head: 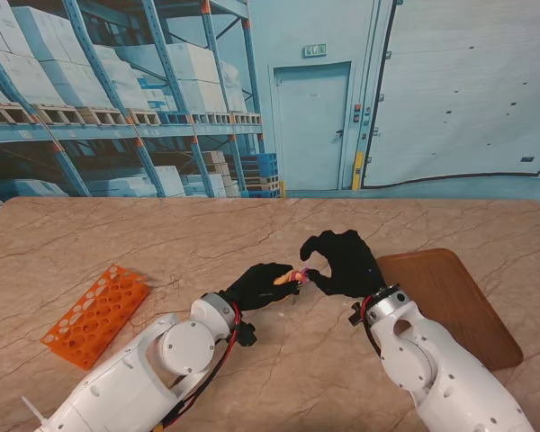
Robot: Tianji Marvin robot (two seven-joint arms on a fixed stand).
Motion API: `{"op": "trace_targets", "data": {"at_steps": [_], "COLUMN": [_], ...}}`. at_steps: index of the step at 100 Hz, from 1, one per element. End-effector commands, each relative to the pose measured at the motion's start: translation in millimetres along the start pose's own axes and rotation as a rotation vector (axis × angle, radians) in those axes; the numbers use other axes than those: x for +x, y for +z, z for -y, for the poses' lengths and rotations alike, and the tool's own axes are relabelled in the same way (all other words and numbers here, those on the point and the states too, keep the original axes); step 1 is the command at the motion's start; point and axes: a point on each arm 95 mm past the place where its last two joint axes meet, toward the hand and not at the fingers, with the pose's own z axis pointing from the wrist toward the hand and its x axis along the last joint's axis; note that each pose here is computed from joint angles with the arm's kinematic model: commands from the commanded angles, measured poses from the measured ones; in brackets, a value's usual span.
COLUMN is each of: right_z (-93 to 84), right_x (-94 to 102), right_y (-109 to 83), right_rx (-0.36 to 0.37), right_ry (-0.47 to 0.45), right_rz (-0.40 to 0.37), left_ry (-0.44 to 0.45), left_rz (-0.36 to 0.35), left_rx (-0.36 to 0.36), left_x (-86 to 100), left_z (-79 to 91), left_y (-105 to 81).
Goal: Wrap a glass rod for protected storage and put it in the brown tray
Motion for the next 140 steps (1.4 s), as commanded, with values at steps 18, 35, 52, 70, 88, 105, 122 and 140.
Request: {"op": "trace_targets", "data": {"at_steps": [18,35,52,70,88,105,122,140], "right_z": [0.6,1.6,1.6,1.8,3.2,5.0,7.0,9.0], "right_x": [1.6,1.8,1.8,3.7,4.1,5.2,6.8,8.6], "right_y": [1.3,1.2,1.2,1.7,1.6,1.2,0.5,-0.6], "right_rx": [-0.002,0.005,0.004,0.0,0.009,0.025,0.046,0.079], "right_ry": [-0.007,-0.003,0.0,0.042,0.047,0.058,0.077,0.102], "right_rz": [0.003,0.006,0.002,0.023,0.024,0.028,0.035,0.037], "left_ry": [-0.012,-0.01,-0.01,-0.014,-0.017,-0.018,-0.02,-0.022], "left_rz": [-0.007,-0.006,-0.006,-0.005,-0.005,-0.005,-0.006,-0.006], "left_rx": [-0.008,-0.003,-0.001,-0.001,0.001,0.003,0.007,0.01], "left_x": [5.6,5.8,5.9,6.1,6.1,6.1,6.2,6.3], "left_z": [-4.3,-4.0,-4.1,-4.3,-4.2,-4.1,-3.9,-4.1], "left_y": [-0.1,-0.3,-0.3,-0.2,-0.1,-0.1,-0.2,-0.1]}}
